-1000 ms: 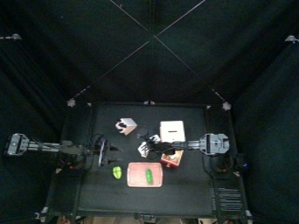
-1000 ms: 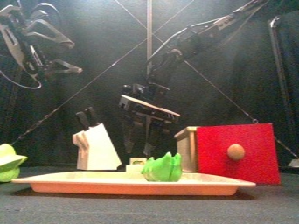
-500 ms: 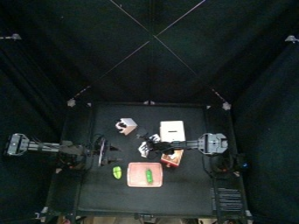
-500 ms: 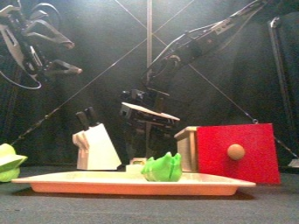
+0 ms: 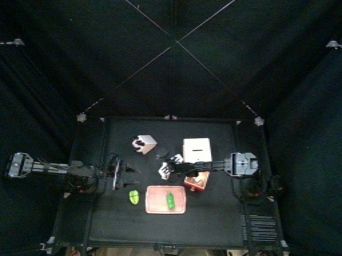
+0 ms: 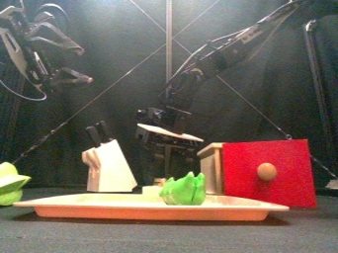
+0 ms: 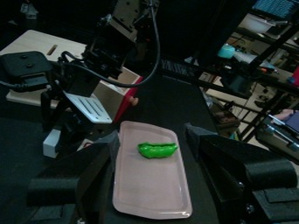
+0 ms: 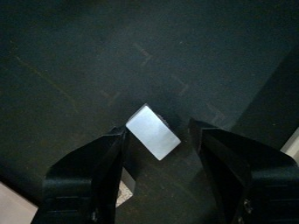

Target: Grab sushi piece from table

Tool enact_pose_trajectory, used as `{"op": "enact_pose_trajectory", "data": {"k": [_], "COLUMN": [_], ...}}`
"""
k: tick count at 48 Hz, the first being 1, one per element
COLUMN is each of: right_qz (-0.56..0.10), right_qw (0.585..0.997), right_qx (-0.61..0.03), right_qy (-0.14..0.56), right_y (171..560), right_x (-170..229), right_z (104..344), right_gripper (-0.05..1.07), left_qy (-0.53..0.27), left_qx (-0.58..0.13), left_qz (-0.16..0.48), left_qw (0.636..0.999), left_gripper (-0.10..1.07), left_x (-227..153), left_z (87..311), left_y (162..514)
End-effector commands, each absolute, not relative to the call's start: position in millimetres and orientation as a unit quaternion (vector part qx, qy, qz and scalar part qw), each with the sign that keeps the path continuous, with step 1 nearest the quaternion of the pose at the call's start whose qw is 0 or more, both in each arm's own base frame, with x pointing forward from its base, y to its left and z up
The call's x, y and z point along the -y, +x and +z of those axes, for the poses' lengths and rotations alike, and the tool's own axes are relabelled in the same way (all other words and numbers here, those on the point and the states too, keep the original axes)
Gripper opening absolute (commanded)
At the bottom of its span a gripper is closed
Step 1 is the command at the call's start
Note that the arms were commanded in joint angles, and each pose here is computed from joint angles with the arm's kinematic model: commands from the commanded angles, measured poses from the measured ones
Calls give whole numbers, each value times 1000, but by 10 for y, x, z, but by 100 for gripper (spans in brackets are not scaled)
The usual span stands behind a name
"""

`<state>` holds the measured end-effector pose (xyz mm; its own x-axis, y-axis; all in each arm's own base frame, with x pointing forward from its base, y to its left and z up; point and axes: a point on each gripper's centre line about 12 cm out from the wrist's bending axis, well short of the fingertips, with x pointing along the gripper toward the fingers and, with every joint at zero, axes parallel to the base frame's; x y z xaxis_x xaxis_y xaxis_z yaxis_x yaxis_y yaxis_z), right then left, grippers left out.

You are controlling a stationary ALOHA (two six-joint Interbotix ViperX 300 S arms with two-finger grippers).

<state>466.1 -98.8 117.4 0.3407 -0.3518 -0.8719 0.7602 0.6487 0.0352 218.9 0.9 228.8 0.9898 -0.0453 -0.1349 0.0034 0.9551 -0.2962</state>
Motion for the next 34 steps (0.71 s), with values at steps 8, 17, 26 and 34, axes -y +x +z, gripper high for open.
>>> {"op": "enact_pose_trajectory", "data": {"k": [8, 17, 26, 34], "right_qz": [-352, -353, -357, -357], "right_qw": [796, 795, 792, 801], "right_qx": [-435, -436, -434, -416], "right_qy": [231, 231, 239, 240], "right_y": [4702, 4700, 4709, 4755], "right_x": [1024, 1017, 1004, 995], "right_z": [1341, 1339, 1417, 1667], "right_gripper": [86, 74, 63, 62], "left_qy": [-148, -148, -148, -148], "left_qx": [-63, -63, -63, -63], "left_qz": [-12, -13, -13, -12], "left_qw": [987, 987, 987, 987], "left_gripper": [94, 94, 94, 94], "left_x": [-16, -16, -16, -16], "left_z": [2333, 2333, 2333, 2333], "left_y": [2212, 2212, 2212, 2212]}}
